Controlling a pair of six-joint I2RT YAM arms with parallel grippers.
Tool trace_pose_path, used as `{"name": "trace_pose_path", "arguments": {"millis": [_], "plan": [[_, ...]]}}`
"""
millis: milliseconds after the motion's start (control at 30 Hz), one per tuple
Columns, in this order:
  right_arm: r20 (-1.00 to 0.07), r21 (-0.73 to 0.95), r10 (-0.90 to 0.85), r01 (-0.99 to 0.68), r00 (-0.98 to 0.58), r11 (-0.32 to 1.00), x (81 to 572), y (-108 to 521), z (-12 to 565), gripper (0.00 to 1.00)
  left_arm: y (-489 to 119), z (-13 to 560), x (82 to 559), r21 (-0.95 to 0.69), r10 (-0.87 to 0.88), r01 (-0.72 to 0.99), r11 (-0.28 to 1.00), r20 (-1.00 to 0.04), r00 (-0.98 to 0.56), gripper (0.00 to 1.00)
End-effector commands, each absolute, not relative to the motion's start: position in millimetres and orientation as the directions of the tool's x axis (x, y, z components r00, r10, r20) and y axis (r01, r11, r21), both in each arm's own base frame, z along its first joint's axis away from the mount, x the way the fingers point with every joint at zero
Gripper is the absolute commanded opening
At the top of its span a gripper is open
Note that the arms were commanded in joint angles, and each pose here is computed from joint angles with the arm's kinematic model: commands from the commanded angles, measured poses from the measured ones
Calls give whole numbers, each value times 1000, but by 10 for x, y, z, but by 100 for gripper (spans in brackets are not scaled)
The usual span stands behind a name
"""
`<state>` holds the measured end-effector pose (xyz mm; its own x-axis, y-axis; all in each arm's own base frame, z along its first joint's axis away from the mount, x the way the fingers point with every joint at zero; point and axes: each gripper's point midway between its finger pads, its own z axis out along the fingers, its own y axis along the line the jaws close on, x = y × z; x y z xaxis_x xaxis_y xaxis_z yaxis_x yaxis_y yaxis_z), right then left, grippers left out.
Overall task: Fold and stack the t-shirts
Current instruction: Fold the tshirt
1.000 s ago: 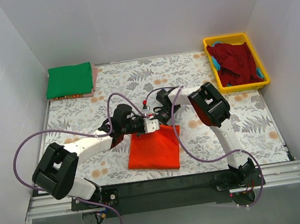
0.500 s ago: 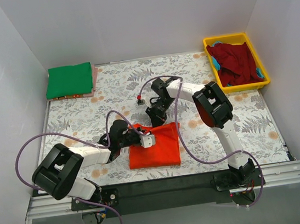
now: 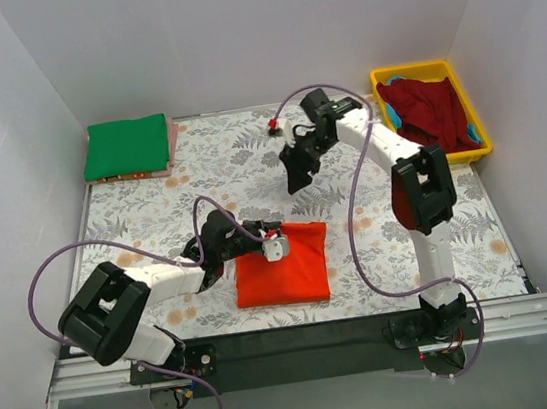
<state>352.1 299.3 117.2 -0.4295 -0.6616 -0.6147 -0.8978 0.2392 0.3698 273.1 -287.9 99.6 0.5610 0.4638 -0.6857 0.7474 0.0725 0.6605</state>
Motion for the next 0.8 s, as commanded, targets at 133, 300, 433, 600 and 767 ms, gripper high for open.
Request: {"name": "trace_pose_path", "arguments": {"millis": [133,300,433,600,767], "plan": [[-625,558,-472,-779,-622,286,3422,2358,1499,63,-2953,1316,3084,586,449,782,213,-770,454,33],[-587,663,-410,-705,-698,250,3147,2302,1491,53,-2539,1672,3226,188,356,894,406,-934,35,39],[-553,697,-385,-663,-739,272,2978,2286,1412,47,-2235,1582,2969,-238,260,840,487,-879,-400,36],[-506,678,-365,-623,-781,391,2842,2236,1234,44,-2001,1276,2629,-489,149,645,587,-717,-680,38],[-491,649,-383,-622,-782,438,2785,2358,1093,35,-1949,945,2547,-605,73,450,656,-543,-837,40]]}}
